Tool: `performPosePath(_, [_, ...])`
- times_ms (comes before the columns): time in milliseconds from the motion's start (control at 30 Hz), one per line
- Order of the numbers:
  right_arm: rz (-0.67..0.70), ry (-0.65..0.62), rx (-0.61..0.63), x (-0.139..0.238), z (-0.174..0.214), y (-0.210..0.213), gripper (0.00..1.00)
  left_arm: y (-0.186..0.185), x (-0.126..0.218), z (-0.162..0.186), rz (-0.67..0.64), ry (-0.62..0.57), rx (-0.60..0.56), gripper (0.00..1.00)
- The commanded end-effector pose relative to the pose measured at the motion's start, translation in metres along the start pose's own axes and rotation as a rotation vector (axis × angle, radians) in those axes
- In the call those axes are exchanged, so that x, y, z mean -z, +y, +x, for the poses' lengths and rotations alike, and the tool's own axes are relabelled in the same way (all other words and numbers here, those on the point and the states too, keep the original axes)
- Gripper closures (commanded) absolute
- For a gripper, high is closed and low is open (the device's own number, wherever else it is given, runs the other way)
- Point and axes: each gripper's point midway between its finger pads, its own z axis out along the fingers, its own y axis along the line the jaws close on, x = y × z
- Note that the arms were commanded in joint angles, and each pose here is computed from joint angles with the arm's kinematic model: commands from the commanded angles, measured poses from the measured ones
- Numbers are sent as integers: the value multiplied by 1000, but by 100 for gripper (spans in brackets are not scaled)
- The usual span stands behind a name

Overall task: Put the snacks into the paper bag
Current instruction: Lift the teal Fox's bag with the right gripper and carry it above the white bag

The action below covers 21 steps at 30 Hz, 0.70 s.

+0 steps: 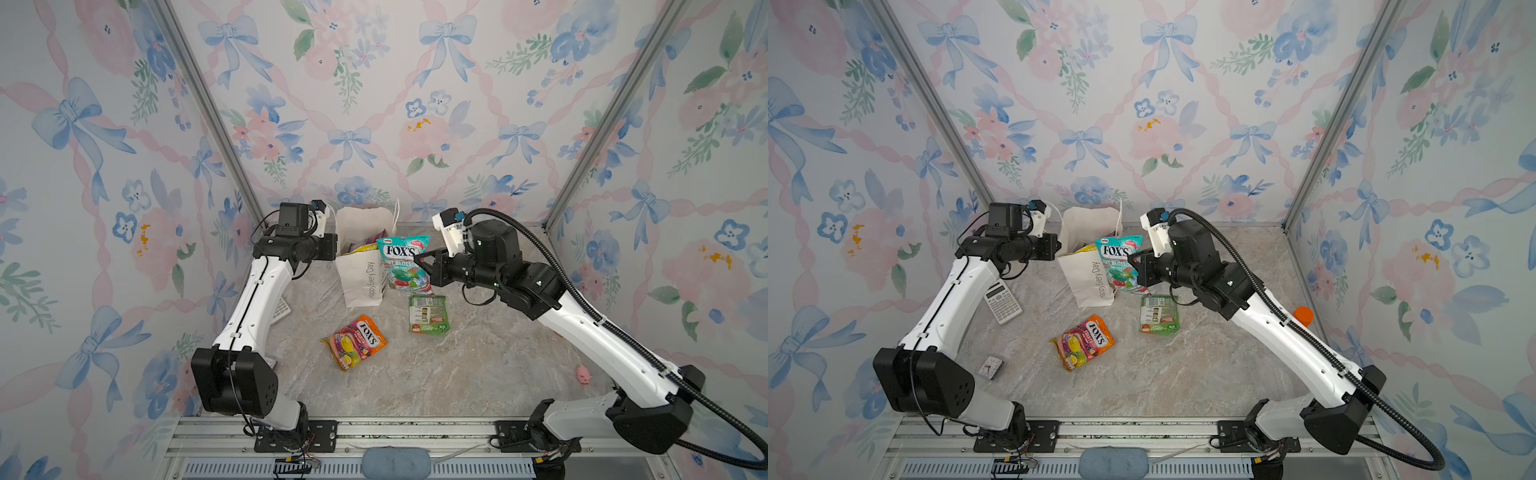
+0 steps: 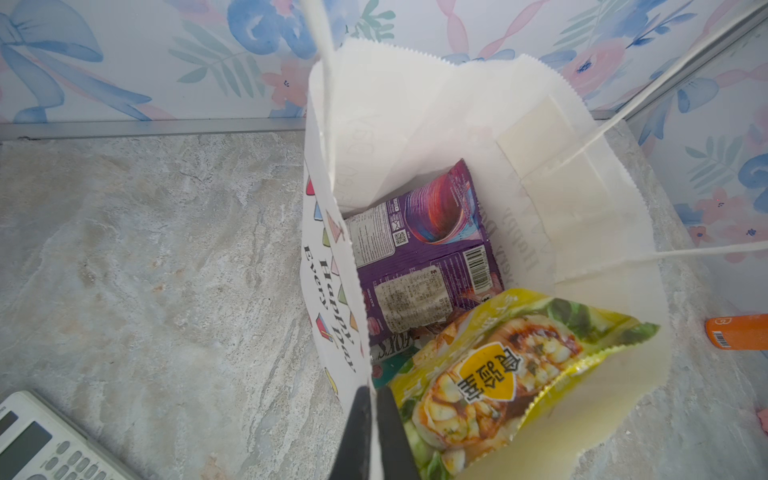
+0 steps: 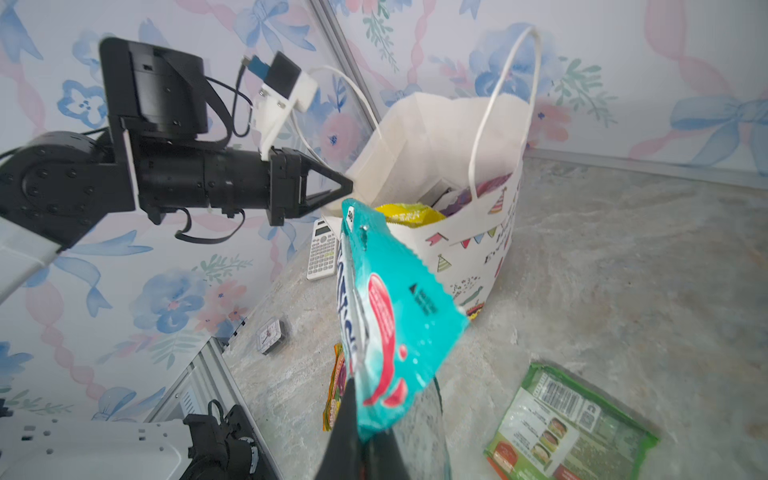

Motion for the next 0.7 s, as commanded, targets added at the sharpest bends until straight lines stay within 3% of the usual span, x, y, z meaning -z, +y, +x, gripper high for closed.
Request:
performPosePath(0, [-59,-84,70,-4,-33,21,100,0,4,-1,4,-14,12,100])
performPosePath(367, [-5,-136,168,-37,-80,21,100,0,2,0,6,-10,11,100])
performPosePath(667, [51,-119,216,-71,-97,6,100,1,1,1,3,-6,13,100])
